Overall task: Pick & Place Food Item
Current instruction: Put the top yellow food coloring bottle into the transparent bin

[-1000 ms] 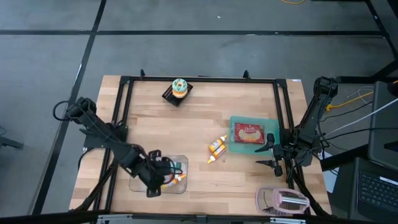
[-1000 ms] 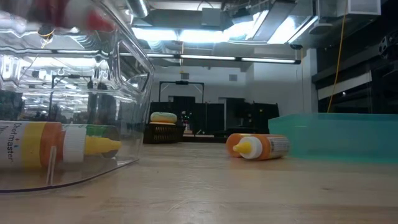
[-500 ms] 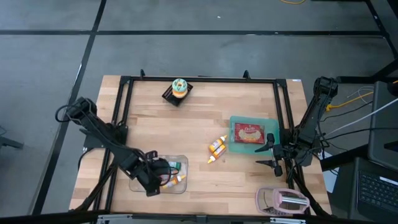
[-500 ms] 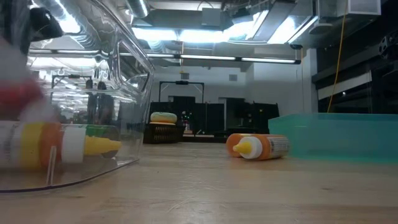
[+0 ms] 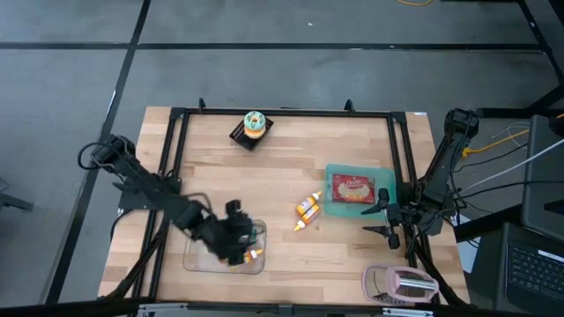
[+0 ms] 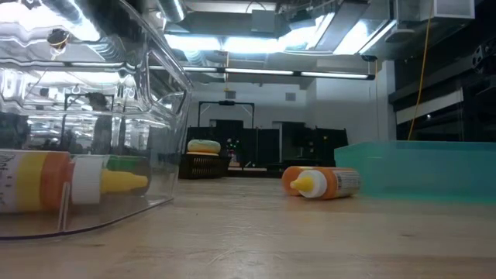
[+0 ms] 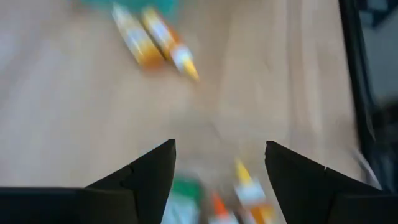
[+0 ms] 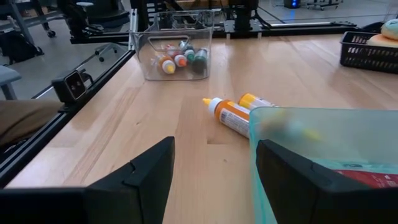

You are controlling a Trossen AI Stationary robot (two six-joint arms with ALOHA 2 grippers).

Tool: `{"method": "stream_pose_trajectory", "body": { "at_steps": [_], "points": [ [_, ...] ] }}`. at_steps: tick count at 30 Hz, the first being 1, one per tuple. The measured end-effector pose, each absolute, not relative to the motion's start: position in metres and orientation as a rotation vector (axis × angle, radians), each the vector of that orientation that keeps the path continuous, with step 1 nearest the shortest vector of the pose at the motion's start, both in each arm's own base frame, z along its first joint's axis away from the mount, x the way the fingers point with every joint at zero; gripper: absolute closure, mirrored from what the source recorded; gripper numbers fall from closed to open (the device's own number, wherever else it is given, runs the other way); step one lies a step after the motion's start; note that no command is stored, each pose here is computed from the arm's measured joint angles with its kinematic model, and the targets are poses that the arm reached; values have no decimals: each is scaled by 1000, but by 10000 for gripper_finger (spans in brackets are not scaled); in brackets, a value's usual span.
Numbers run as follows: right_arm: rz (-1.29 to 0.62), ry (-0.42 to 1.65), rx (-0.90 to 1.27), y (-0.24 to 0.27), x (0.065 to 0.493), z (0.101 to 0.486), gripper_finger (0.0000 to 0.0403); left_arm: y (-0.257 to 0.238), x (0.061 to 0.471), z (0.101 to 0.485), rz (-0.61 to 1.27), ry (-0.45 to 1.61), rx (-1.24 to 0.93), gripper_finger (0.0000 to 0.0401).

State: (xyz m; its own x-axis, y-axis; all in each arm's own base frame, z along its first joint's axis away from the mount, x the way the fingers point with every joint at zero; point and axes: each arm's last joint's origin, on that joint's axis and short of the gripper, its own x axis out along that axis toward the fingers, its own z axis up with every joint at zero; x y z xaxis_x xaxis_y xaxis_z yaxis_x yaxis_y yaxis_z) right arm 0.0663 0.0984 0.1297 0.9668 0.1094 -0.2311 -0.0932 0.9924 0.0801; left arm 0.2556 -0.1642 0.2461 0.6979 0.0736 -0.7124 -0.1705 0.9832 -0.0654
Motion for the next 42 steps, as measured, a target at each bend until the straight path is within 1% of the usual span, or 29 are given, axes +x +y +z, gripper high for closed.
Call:
{"method": "stream_pose_trajectory", "body": {
  "at_steps": [5,9,13,19,21,24,27,29,33,38,42],
  "points": [
    [98,235,68,98,66,130,179,-129,290,259,177,616,-97,158],
    [98,236,67,98,66,130,179,-92,314,262,199,566,-140,159],
    [97,237,67,98,66,129,179,-65,337,246,170,582,-177,159],
    [98,237,68,98,66,129,179,-58,380,214,-5,477,-239,160],
    [97,237,68,98,66,129,179,-55,392,202,8,507,-238,160],
    [98,237,68,98,66,129,179,-46,407,180,85,609,-219,160],
    [98,237,68,98,66,129,179,-39,421,160,119,685,-218,160],
    [97,237,68,98,66,129,179,-37,428,152,135,705,-226,160],
    [98,238,67,98,66,129,179,-34,436,142,203,770,-203,160],
    [98,238,66,98,66,129,179,-27,437,140,296,819,-182,160],
    [98,238,67,98,66,129,179,-20,435,137,321,848,-195,160]
  ]
}}
